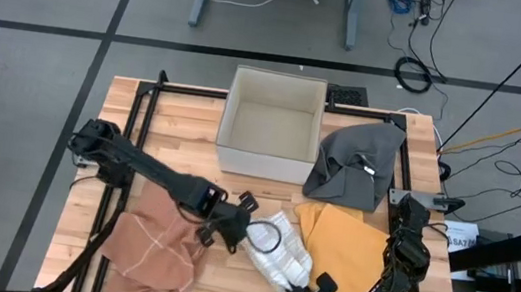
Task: Fold towel
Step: Fold the white patterned towel
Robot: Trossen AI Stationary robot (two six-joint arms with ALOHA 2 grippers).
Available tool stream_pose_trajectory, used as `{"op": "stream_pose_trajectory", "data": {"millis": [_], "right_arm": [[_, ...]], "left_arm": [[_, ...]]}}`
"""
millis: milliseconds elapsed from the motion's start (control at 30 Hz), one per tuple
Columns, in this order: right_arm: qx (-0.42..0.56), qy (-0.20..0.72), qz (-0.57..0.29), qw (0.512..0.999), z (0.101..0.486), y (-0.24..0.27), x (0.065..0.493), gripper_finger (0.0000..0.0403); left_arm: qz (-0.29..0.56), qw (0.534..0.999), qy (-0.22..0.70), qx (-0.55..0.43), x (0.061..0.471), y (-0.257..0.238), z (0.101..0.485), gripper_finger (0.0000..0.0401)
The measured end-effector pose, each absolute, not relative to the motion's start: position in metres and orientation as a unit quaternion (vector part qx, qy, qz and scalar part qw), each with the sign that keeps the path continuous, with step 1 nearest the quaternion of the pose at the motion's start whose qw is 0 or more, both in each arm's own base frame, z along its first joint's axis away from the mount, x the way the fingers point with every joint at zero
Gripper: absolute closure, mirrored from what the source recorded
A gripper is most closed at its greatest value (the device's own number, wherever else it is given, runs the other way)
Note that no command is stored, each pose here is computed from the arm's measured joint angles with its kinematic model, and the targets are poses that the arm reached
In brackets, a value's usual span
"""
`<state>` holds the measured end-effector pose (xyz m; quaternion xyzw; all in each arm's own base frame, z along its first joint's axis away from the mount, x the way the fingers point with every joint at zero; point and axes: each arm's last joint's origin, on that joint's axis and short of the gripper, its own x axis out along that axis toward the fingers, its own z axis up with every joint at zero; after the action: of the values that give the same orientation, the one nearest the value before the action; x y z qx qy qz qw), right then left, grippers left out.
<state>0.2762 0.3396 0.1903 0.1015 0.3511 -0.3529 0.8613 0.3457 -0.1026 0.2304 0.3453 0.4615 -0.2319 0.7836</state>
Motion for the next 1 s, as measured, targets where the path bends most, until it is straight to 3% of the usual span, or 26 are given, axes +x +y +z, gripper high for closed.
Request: {"op": "stream_pose_trajectory", "data": {"millis": [433, 600, 1000], "right_arm": [[0.081, 0.380, -0.398, 0.831, 0.187, 0.326, 0.273, 0.0393], [0.080, 0.428, -0.428, 0.792, 0.173, 0.314, 0.277, 0.0389], [0.078, 0.467, -0.481, 0.738, 0.148, 0.297, 0.271, 0.0319]], "left_arm": [[-0.202, 0.792, 0.467, 0.337, 0.381, -0.062, 0.194, 0.0382], [-0.182, 0.799, 0.472, 0.324, 0.390, -0.052, 0.180, 0.0372], [-0.145, 0.812, 0.477, 0.301, 0.399, -0.037, 0.168, 0.0368]]}}
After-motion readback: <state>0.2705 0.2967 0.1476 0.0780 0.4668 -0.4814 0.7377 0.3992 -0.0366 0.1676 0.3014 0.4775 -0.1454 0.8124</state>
